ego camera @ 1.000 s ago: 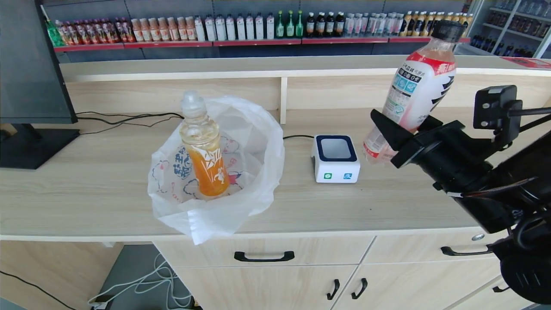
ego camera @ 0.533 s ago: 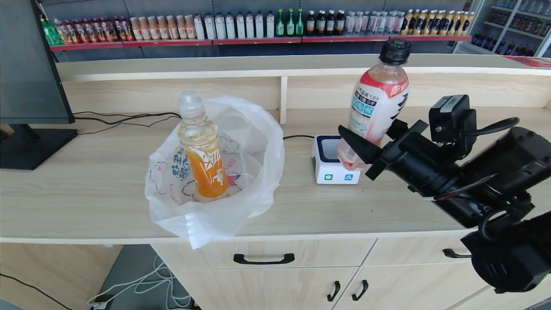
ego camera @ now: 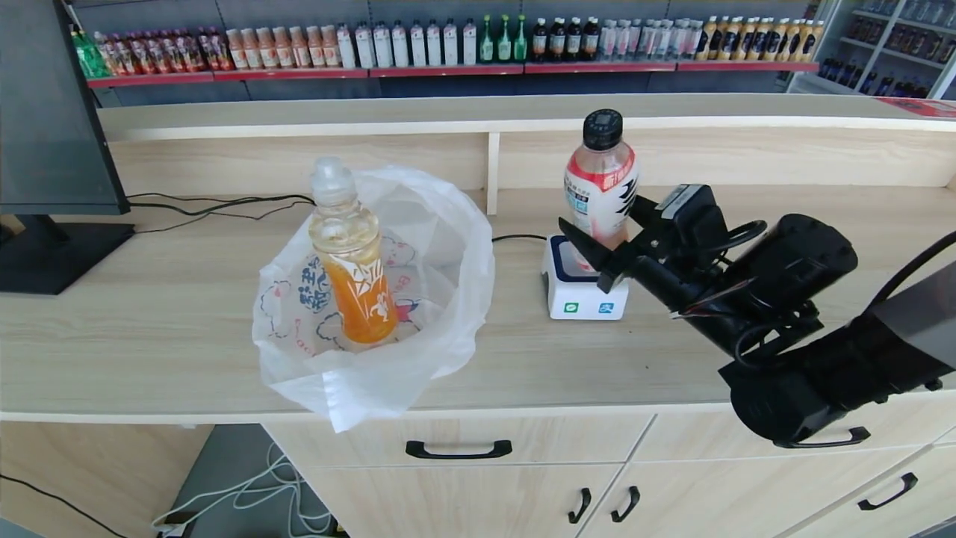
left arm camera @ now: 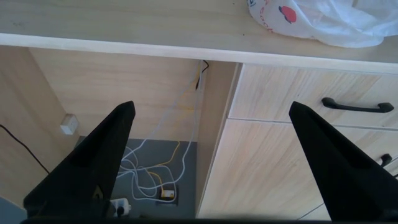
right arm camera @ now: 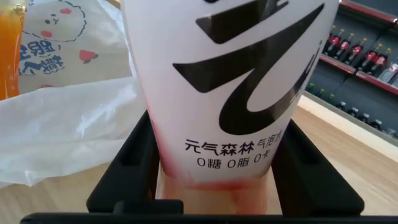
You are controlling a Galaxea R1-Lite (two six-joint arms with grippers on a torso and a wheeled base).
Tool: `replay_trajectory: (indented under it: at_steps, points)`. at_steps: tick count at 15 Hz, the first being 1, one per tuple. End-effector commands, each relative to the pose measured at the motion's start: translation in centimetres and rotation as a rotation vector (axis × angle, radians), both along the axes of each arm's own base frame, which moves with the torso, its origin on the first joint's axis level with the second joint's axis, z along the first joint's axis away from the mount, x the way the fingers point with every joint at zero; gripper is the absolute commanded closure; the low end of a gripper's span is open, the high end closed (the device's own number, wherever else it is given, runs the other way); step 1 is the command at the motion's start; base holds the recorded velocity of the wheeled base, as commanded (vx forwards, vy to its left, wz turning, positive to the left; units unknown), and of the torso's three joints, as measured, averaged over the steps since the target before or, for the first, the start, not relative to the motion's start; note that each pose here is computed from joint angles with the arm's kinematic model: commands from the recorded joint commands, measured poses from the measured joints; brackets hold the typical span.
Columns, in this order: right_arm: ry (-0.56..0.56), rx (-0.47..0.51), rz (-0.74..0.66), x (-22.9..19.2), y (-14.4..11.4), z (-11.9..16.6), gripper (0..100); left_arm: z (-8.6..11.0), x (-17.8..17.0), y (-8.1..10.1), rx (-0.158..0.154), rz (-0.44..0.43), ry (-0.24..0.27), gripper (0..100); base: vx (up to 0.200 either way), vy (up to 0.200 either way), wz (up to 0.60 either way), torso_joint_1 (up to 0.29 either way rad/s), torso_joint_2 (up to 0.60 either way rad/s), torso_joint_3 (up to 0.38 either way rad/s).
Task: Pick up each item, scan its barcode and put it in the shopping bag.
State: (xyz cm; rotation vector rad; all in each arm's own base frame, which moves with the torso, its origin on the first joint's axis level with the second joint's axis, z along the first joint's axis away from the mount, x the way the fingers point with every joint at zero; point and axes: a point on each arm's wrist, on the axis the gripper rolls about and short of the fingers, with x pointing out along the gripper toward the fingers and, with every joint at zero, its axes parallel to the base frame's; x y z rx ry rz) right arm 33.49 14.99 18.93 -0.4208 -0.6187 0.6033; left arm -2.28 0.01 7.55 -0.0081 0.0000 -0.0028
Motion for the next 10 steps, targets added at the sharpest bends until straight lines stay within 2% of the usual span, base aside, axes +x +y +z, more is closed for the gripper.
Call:
replay_trajectory:
  at_steps: [1,5,7,10]
  points:
    - [-0.014,-0.033,-0.018,1.5,0.6,-1.3,100,0.0,0.0,0.0,0.000,0.000,0.000,0,0.000,0.000,0.00,0.000,0.00,0.000]
    - [-0.110,-0.065,-0.037,2.5,0.8,-0.4,100,0.0,0.0,0.0,0.000,0.000,0.000,0,0.000,0.000,0.00,0.000,0.00,0.000]
    - [-0.224,-0.087,-0.008,3.1,0.5,1.5,100,0.0,0.0,0.0,0.003,-0.002,-0.002,0,0.000,0.000,0.00,0.000,0.00,0.000]
    - [-0.253,-0.130,0.005,3.4,-0.7,1.8,100,0.0,0.0,0.0,0.002,0.000,-0.002,0,0.000,0.000,0.00,0.000,0.00,0.000]
